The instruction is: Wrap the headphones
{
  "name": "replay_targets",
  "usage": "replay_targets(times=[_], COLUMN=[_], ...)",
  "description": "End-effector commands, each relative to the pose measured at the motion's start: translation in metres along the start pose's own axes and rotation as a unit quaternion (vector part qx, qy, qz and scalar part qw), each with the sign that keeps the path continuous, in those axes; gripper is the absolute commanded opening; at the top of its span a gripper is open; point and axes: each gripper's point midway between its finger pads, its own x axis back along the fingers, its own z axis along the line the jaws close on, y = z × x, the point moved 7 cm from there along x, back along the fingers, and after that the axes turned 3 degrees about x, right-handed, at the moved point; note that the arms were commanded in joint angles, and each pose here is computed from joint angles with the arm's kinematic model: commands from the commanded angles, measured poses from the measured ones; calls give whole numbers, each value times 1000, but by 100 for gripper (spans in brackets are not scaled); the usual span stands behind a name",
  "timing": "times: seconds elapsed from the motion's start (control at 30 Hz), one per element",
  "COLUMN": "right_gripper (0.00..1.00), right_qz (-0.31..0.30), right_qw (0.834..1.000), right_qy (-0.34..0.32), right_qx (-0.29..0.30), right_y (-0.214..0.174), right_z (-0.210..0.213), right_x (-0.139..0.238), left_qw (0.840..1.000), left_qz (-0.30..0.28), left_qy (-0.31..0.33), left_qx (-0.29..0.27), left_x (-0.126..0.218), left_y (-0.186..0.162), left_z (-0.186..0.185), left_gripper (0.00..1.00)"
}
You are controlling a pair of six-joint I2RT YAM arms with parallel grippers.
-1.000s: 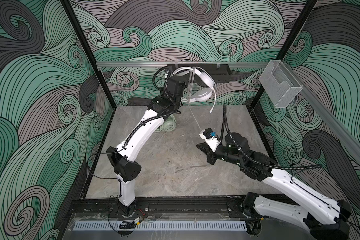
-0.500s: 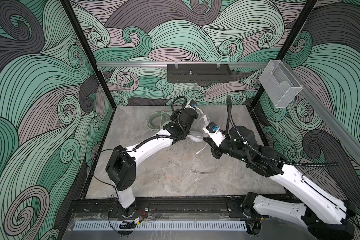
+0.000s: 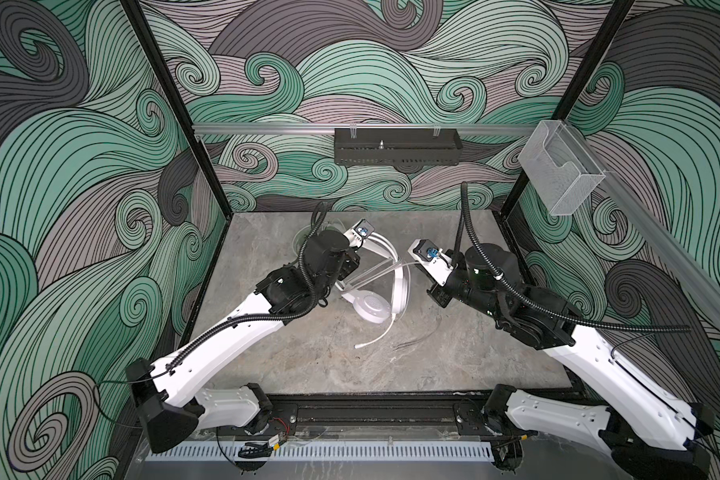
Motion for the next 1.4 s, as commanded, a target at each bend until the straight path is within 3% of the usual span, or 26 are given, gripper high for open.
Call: replay_targets(times=[0.0, 0.2, 0.4, 0.63, 0.77, 0.93, 1.37], right_gripper=[0, 0, 0, 4, 16, 27, 24], right_qz=[-33, -46, -91, -143, -168, -213, -247], right_qw=[999, 998, 988, 977, 972, 958, 932], right_qy=[-11, -10, -10, -2, 9, 37, 88], right_qx=[-23, -51, -124, -156, -166, -188, -249], right_y=[9, 8, -2, 0, 5, 25, 17], right_z=[-10, -18, -27, -30, -32, -37, -25], right_x=[2, 1, 5, 6, 4, 7, -12], left_qw=[995, 987, 976, 946, 921, 902, 856], left_qz=[-20, -45, -66, -129, -175, -186, -247], left_qy=[-88, -133, -147, -191, -234, -260, -275], left_qx=[34, 81, 148, 227, 259, 292, 361], left_x=[29, 62, 81, 106, 123, 134, 154], left_y=[13, 20, 38, 68, 88, 109, 147], left_z=[-2, 8, 21, 34, 39, 47, 70], left_gripper=[0, 0, 0, 0, 0, 0, 0])
